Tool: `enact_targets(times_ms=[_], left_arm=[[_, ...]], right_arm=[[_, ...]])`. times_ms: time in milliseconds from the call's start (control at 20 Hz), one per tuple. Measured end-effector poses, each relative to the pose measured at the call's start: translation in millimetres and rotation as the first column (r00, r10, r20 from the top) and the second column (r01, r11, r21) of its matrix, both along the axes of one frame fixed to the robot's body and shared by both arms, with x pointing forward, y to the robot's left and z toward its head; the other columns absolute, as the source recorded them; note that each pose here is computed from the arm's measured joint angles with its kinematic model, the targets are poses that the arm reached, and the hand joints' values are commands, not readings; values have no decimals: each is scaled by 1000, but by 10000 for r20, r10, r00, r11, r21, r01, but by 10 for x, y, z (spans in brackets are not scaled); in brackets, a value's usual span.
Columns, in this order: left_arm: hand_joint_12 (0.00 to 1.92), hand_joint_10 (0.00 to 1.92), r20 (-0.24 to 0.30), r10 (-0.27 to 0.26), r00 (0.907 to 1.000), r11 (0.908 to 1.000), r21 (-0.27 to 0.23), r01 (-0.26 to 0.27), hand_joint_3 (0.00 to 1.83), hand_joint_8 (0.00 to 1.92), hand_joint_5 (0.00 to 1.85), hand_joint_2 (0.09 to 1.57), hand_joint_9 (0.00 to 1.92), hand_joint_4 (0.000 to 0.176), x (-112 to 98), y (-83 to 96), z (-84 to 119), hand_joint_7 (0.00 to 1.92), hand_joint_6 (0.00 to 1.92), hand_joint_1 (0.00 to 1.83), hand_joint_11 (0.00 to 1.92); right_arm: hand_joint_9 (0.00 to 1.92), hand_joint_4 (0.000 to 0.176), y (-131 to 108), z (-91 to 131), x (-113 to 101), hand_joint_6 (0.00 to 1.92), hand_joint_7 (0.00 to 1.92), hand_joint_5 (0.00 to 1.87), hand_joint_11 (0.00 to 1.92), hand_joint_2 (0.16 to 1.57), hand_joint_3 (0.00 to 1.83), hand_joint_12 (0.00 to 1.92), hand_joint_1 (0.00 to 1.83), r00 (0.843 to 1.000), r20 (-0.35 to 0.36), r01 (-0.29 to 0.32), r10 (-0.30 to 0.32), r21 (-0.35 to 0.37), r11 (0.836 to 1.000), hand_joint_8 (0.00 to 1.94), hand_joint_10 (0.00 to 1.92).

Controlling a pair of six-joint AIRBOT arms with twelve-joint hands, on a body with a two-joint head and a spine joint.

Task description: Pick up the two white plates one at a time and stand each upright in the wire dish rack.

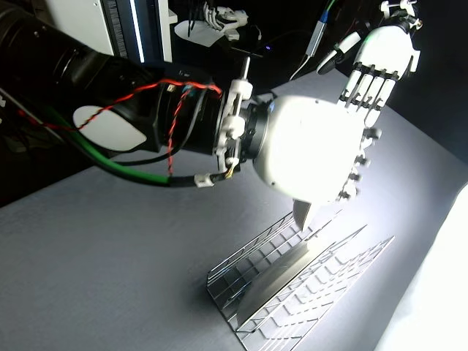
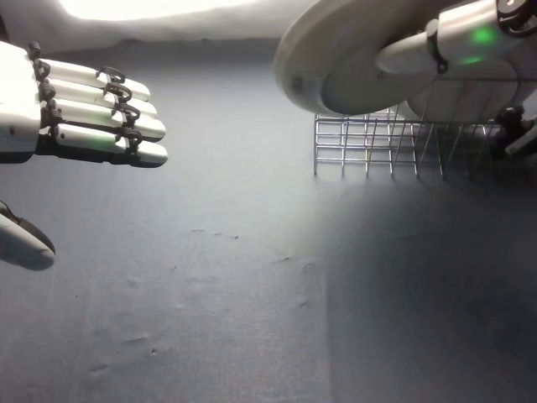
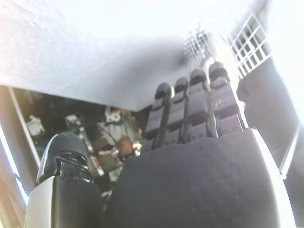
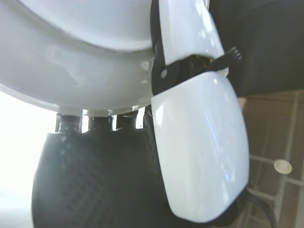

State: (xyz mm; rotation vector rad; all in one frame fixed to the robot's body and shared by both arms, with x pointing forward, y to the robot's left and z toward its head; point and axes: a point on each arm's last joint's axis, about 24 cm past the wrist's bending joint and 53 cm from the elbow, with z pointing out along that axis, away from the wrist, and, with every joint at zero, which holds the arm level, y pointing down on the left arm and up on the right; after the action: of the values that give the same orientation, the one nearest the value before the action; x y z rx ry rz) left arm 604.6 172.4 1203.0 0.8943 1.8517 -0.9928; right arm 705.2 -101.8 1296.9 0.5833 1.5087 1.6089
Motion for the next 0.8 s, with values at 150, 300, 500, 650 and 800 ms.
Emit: enact_targets(times_ms=[150, 300, 500, 650, 800], left_arm=[[0, 0, 3, 0, 10000, 10000, -3, 0, 0, 5, 65, 1085, 0, 0, 0, -1, 1, 11, 8, 0, 0], [0, 0, 6, -69, 10000, 10000, -5, 69, 0, 0, 56, 1095, 0, 0, -17, -28, -1, 1, 2, 0, 0], [0, 0, 27, -159, 9999, 9999, -11, 159, 0, 0, 44, 1093, 0, 0, -36, -58, -1, 0, 2, 0, 0], [0, 0, 59, -176, 9998, 9998, 7, 176, 2, 0, 40, 1099, 0, 0, -35, -62, -3, 0, 0, 0, 0], [0, 0, 65, -173, 9998, 9999, 3, 173, 2, 2, 55, 1099, 0, 0, -34, -70, -3, 5, 6, 0, 0]], right_arm=[[998, 0, -68, -57, 36, 1023, 1065, 974, 824, 1082, 0, 1145, 1382, 9999, -48, 147, -148, -102, 9998, 720, 1058], [988, 0, -137, -169, 71, 1002, 1092, 990, 822, 1077, 0, 1140, 1383, 9996, -36, 273, -275, -441, 9987, 699, 1045], [997, 0, -220, -309, 112, 989, 1113, 1006, 829, 1069, 0, 1111, 1386, 9991, -20, 421, -425, -947, 9946, 677, 1007], [1003, 0, -218, -355, 94, 987, 1107, 987, 834, 1072, 0, 1112, 1386, 9992, 182, 372, -351, -1333, 9904, 703, 1019], [1000, 0, -190, -386, 62, 966, 1128, 1014, 842, 1065, 1, 1092, 1387, 9987, 462, 275, -198, -1724, 9846, 676, 992]])
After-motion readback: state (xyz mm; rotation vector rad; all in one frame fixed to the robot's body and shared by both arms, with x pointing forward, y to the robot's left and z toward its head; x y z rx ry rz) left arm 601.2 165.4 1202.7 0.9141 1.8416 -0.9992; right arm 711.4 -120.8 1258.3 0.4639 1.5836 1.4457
